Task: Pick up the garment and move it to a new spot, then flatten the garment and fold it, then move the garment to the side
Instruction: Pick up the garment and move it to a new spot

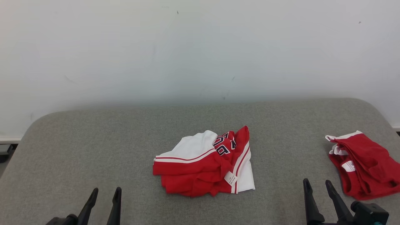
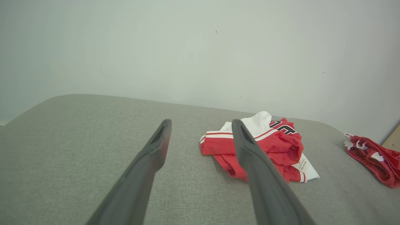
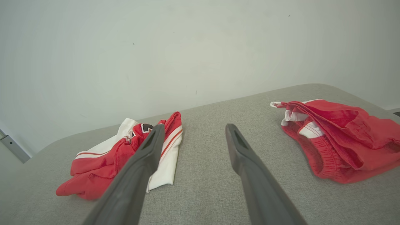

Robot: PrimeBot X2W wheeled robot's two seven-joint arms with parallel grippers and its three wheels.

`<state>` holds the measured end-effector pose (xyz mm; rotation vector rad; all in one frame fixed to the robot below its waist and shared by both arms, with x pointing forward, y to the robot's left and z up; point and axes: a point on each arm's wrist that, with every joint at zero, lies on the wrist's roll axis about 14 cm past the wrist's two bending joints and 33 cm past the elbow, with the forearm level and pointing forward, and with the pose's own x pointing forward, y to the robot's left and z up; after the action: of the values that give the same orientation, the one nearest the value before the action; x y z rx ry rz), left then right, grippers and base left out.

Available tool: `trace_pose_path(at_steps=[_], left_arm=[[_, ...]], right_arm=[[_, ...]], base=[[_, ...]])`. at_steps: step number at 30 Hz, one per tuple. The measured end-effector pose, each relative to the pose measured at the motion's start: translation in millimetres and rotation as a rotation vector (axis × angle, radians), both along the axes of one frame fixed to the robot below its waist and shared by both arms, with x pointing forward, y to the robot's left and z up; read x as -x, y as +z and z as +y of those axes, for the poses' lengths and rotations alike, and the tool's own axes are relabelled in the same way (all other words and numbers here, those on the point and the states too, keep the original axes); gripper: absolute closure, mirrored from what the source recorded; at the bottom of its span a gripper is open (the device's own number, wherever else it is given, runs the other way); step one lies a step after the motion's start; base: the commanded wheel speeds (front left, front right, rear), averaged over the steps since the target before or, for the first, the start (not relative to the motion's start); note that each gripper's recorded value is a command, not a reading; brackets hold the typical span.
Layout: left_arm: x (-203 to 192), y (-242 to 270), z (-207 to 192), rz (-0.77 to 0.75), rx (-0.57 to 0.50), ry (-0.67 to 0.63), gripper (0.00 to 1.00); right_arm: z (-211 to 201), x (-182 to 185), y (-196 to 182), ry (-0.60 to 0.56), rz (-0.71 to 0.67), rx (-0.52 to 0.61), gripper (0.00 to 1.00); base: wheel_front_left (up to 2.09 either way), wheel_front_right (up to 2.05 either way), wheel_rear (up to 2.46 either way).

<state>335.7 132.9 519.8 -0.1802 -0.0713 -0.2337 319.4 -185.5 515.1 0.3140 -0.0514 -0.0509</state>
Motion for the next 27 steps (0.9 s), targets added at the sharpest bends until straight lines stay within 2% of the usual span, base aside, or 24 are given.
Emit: trace_pose_path(at_steps=[9,15,27], left_arm=[[20,-8,18,0.021,-0.009,0.041,0.00],[23,-14,30,0.044,-0.007,0.087,0.00],[18,-5,28,0.034,0.005,0.087,0.00]], right_arm=[[0,-2,-5,-0.009,0.016,-0.021,0.00],[12,-9,-1,0.028,0.015,-0.025,0.00],[16,-13,-8,0.040,0.044,-0.018,0.00]], base=[[0.00,0.00,0.00],[0.00,0.00,0.00],[0.00,0.00,0.00]])
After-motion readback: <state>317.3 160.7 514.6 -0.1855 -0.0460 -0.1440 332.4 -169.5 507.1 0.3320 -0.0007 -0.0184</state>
